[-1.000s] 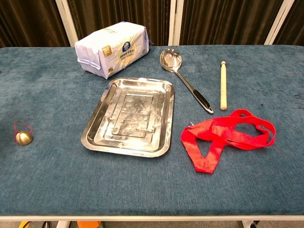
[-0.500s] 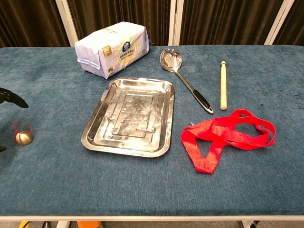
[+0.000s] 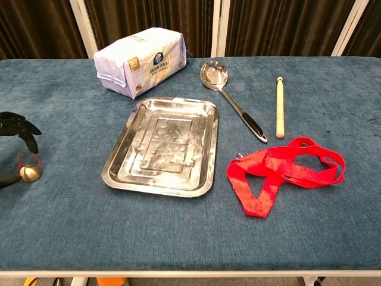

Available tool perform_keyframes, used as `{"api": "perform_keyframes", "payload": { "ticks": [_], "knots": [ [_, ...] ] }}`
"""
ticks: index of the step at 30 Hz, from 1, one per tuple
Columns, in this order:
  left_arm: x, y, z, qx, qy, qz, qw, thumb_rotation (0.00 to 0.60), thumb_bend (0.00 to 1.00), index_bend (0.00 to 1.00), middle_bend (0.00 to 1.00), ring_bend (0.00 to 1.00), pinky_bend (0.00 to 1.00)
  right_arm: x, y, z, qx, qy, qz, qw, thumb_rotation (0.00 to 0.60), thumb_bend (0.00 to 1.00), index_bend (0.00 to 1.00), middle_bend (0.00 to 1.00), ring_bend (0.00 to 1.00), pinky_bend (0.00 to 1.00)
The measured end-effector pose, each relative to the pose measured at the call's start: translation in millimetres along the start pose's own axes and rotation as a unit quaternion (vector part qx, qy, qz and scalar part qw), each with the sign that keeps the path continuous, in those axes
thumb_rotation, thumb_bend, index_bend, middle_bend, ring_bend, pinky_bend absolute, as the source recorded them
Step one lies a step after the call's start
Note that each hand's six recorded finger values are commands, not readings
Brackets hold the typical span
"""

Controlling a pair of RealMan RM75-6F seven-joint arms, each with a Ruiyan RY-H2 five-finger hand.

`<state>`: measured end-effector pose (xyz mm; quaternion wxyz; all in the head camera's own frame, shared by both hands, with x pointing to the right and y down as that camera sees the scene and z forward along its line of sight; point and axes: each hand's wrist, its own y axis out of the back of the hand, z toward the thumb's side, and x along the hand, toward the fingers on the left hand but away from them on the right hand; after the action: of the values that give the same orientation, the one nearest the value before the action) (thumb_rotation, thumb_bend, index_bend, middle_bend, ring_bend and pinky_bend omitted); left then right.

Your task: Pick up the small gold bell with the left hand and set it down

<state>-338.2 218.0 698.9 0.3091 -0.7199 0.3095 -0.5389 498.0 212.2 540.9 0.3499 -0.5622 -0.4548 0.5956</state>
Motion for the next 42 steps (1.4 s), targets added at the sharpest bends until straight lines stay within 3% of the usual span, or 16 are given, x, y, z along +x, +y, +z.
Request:
{"api": "perform_keyframes", "payload": {
  "ticks": [9,42],
  "knots": [
    [-0.2,-0.9,-2.6,0.0,0.008,0.003,1.0,0.6,0.29,0.47,0.19,0.04,0.08,-0.2,-0.8,0.0,0.0,0.0,0.001,1.0,0.6,0.21,0.0,0.0,0.0,0.0],
    [9.1,-2.0,0.3,0.002,0.01,-0.004,0.9999,0.6,0.35,0.54,0.2,0.04,0.08,0.7,-5.7,-3.8,0.0,-0.006,0.009,0.9999,0.6,0.22,0.0,0.0,0.0,0.0]
  ]
}}
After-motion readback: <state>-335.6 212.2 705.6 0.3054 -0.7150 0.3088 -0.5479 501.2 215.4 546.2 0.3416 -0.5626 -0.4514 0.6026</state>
